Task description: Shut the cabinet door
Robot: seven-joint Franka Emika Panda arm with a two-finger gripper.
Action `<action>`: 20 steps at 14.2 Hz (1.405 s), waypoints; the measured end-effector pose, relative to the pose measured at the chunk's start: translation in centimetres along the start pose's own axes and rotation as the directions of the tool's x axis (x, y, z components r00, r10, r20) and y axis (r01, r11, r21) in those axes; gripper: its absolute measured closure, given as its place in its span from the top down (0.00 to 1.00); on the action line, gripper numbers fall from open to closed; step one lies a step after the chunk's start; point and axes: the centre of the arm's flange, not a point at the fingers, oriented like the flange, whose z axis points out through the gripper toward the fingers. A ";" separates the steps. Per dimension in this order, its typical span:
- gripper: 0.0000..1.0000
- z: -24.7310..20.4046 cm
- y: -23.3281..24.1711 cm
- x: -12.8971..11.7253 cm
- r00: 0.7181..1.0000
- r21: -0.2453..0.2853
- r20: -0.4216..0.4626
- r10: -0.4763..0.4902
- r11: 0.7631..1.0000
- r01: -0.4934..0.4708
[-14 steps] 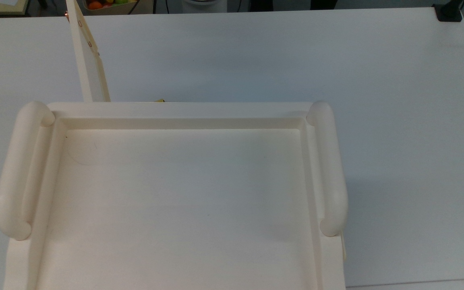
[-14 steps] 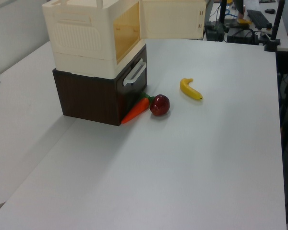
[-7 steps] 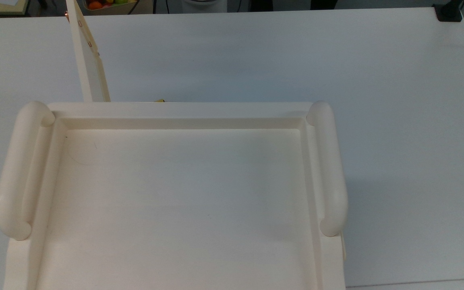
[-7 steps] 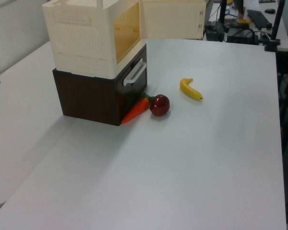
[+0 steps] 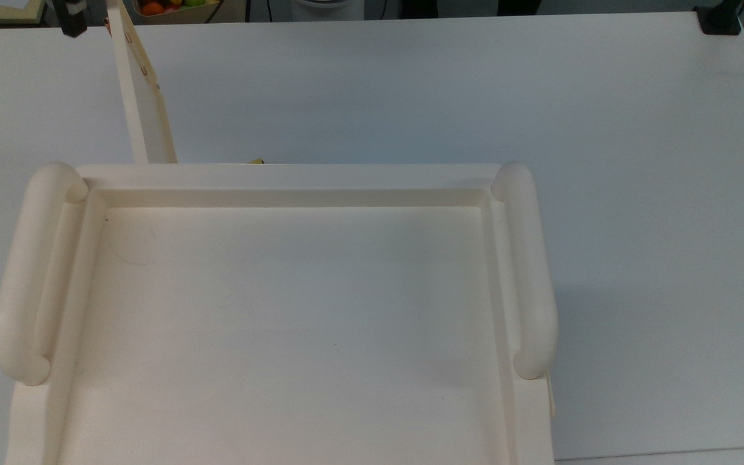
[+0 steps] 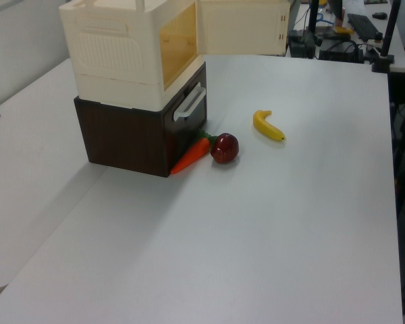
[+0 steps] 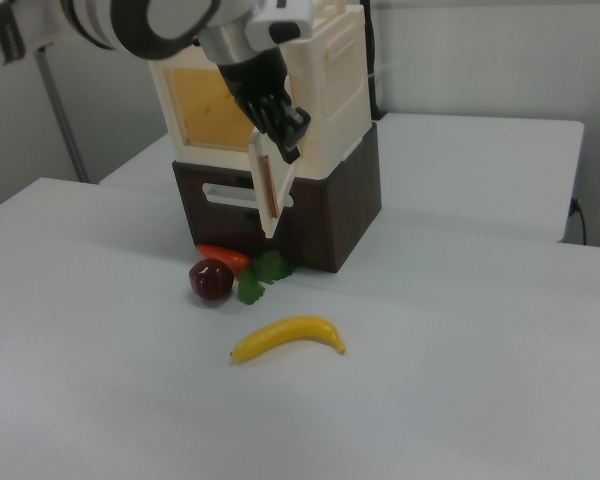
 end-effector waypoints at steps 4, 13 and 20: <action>0.01 2.7 0.0 0.8 1.000 0.003 -0.003 0.004 1.000 -0.004; 0.01 4.4 -7.4 -0.2 0.996 0.056 0.021 -0.085 0.995 0.084; 0.01 5.1 -20.4 -2.4 0.979 0.148 -0.084 -0.184 0.970 0.195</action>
